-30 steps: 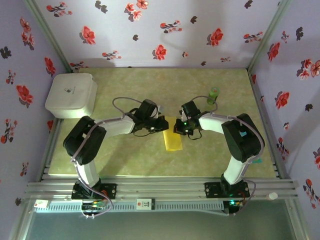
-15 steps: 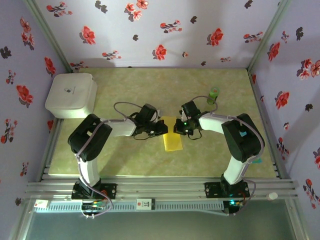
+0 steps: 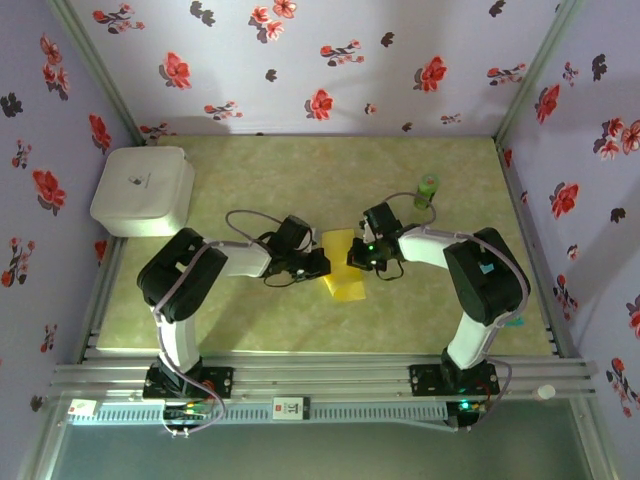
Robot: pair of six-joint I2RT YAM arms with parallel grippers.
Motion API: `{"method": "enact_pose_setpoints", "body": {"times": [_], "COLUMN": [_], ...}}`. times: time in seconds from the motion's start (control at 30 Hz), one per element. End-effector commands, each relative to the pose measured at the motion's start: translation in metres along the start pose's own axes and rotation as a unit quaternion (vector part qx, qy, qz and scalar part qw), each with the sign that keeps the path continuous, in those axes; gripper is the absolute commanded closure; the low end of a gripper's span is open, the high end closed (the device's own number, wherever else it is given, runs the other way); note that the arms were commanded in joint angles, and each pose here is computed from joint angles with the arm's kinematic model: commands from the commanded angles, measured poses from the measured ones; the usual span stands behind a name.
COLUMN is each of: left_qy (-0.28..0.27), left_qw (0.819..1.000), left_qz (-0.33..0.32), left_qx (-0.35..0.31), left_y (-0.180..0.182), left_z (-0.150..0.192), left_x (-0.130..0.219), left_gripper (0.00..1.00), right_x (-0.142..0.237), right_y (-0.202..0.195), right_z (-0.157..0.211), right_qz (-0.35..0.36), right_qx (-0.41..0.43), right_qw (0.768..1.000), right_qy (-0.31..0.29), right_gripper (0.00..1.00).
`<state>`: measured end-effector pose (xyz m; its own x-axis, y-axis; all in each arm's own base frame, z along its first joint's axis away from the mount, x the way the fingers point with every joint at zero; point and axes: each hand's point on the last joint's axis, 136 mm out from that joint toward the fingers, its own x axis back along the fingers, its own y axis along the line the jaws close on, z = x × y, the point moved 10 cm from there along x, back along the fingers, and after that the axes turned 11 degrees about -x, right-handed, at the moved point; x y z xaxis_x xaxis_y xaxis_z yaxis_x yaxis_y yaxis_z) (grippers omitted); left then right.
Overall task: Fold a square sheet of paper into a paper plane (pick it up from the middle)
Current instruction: First fold the square sheet of paper in half at the center of the table.
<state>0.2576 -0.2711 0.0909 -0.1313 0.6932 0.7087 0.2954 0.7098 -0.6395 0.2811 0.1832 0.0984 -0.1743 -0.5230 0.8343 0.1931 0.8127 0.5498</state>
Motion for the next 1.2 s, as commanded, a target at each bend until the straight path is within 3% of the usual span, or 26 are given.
{"method": "enact_pose_setpoints", "body": {"times": [0.0, 0.13, 0.33, 0.83, 1.17], "left_qy": [-0.016, -0.043, -0.015, 0.043, -0.011], "left_qw": [1.000, 0.998, 0.998, 0.997, 0.999], "left_qz": [0.009, 0.046, 0.047, -0.028, 0.030], "left_qx": [0.005, 0.030, 0.045, 0.062, 0.042], "left_y": [-0.016, -0.035, -0.035, 0.014, -0.026], "left_z": [-0.011, -0.021, -0.011, 0.041, 0.013], "left_x": [0.017, 0.029, 0.015, -0.002, 0.023], "left_gripper": [1.00, 1.00, 1.00, 1.00, 1.00], "right_x": [-0.013, -0.012, -0.011, -0.012, -0.010], "right_y": [-0.043, -0.043, -0.042, -0.043, -0.042], "right_z": [0.022, 0.023, 0.023, 0.024, 0.025], "right_qz": [0.107, 0.108, 0.102, 0.101, 0.103], "right_qx": [-0.047, -0.052, -0.054, -0.056, -0.056], "right_qw": [0.992, 0.992, 0.993, 0.993, 0.992], "right_qy": [0.041, 0.039, 0.038, 0.037, 0.036], "right_gripper": [1.00, 1.00, 1.00, 1.00, 1.00]}}
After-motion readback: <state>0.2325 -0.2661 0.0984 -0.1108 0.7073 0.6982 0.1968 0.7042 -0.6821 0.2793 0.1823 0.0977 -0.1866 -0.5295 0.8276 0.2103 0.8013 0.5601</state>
